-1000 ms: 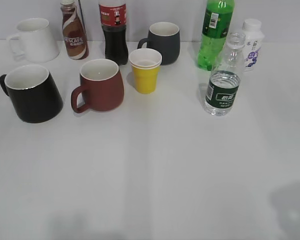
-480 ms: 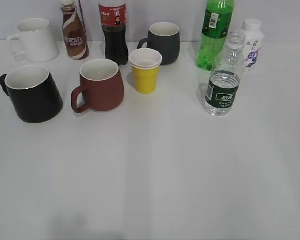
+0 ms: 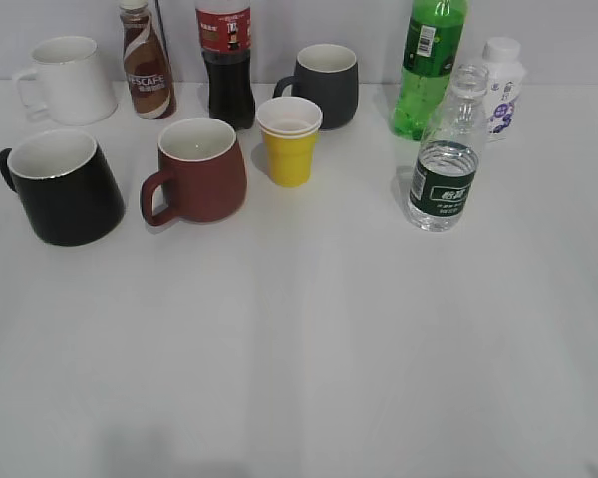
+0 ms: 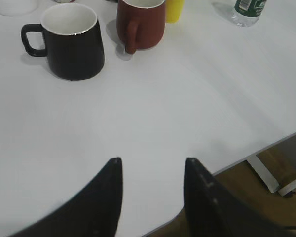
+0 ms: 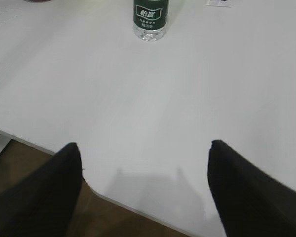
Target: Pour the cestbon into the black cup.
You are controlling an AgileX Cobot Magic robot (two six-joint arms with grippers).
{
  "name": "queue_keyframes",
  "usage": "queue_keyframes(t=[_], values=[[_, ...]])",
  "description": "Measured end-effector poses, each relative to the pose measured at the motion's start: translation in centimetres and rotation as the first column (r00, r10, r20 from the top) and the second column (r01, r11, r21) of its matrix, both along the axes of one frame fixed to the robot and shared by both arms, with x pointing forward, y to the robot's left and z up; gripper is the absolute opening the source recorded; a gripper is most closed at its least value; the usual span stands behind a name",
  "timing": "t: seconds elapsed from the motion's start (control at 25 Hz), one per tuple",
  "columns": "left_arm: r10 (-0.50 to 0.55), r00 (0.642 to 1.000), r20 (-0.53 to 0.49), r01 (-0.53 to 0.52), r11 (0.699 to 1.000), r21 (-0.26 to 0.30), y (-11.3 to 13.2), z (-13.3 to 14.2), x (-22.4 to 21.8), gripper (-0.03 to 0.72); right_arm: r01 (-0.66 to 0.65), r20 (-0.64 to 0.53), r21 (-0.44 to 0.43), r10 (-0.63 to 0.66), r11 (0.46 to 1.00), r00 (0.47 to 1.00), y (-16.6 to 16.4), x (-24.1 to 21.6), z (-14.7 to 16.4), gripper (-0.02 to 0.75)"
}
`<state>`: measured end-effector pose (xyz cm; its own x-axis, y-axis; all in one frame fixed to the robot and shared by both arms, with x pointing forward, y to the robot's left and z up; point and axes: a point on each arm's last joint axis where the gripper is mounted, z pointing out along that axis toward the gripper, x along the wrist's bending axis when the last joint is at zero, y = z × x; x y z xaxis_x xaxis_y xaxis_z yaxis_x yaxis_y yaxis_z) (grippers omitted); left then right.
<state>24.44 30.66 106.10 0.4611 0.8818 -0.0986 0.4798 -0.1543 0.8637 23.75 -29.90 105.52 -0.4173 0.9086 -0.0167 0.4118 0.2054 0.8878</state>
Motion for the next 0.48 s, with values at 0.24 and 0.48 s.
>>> queue_keyframes(t=[0.24,0.48], values=[[-0.001,1.0,0.0,0.001,1.0,0.0,-0.01,0.0,0.0,0.314,0.0,0.003,0.001,0.0,1.0,1.0,0.01,0.01,0.02,0.593],[0.198,0.98,0.001,-0.198,0.98,0.0,0.08,0.0,-0.15,0.314,0.088,0.006,0.003,-0.088,0.996,0.996,0.0,-0.02,0.03,0.593]])
